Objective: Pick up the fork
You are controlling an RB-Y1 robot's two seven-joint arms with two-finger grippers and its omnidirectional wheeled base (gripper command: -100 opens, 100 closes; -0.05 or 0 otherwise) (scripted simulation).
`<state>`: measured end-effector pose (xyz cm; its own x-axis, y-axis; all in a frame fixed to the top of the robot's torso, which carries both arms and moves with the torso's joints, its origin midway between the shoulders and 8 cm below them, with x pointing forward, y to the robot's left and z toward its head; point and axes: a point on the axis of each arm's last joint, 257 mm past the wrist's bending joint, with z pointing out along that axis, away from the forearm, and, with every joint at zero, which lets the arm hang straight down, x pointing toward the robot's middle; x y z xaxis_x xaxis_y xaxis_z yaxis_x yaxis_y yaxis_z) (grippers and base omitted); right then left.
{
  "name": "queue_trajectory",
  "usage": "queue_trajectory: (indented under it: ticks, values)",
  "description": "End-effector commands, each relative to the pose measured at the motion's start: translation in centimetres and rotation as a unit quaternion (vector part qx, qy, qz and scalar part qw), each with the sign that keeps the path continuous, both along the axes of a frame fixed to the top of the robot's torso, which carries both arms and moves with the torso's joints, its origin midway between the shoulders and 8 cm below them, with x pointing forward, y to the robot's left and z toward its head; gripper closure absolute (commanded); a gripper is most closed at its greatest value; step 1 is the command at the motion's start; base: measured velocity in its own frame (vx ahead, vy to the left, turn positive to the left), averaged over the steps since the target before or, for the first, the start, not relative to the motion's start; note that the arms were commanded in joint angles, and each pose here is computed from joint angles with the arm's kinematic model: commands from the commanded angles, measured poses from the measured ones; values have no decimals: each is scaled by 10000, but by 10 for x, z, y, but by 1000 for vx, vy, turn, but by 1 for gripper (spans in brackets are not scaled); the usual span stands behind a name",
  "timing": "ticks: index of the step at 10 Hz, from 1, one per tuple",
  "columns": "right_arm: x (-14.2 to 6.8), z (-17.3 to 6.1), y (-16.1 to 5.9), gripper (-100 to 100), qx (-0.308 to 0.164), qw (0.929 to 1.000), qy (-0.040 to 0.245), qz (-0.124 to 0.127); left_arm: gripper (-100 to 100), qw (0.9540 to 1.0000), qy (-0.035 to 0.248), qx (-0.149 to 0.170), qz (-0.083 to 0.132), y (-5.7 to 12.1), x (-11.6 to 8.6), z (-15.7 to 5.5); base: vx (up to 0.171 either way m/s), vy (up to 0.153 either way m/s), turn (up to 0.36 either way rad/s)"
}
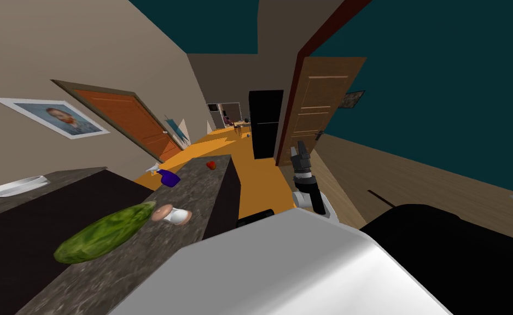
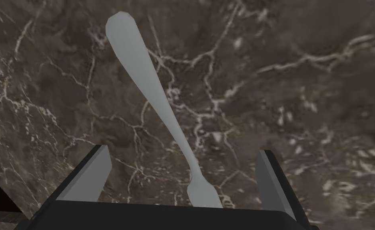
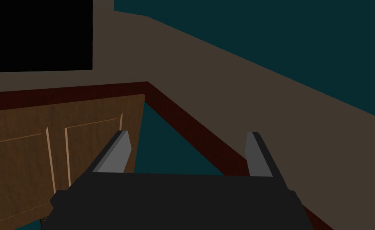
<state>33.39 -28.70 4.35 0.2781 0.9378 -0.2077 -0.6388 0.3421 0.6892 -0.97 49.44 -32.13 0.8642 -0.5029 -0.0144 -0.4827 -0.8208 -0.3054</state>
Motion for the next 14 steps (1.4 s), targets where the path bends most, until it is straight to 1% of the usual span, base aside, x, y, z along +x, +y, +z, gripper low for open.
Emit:
queue_trajectory:
  ticks: [1,3,4,5,6,9,10,11,14]
  values:
    - [0,0,0,0,0,10000,0,0,-100,9995,231,-142,174,-2,-17,0,-13,34,-81]
    - [0,0,0,0,0,10000,0,0,-100,9980,456,-272,336,-5,-35,0,-15,27,-62]
    - [0,0,0,0,0,10000,0,0,-100,9987,372,-223,272,-4,-30,-1,-7,13,-12]
    - [0,0,0,0,0,10000,0,0,0,9985,392,-236,290,-4,-31,-1,0,0,0]
    - [0,0,0,0,0,10000,0,0,-100,9985,392,-236,305,-1,-33,-8,4,-1,-22]
    - [0,0,0,0,0,10000,0,0,-100,9984,403,-243,329,4,-36,-23,11,-4,-25]
    - [0,0,0,0,0,10000,0,0,-100,9984,401,-244,328,3,-36,-20,0,0,0]
    - [0,0,0,0,0,10000,0,0,100,9984,400,-241,324,4,-36,-20,0,0,0]
    - [0,0,0,0,0,10000,0,0,100,9983,398,-249,350,3,-36,-20,0,-1,5]
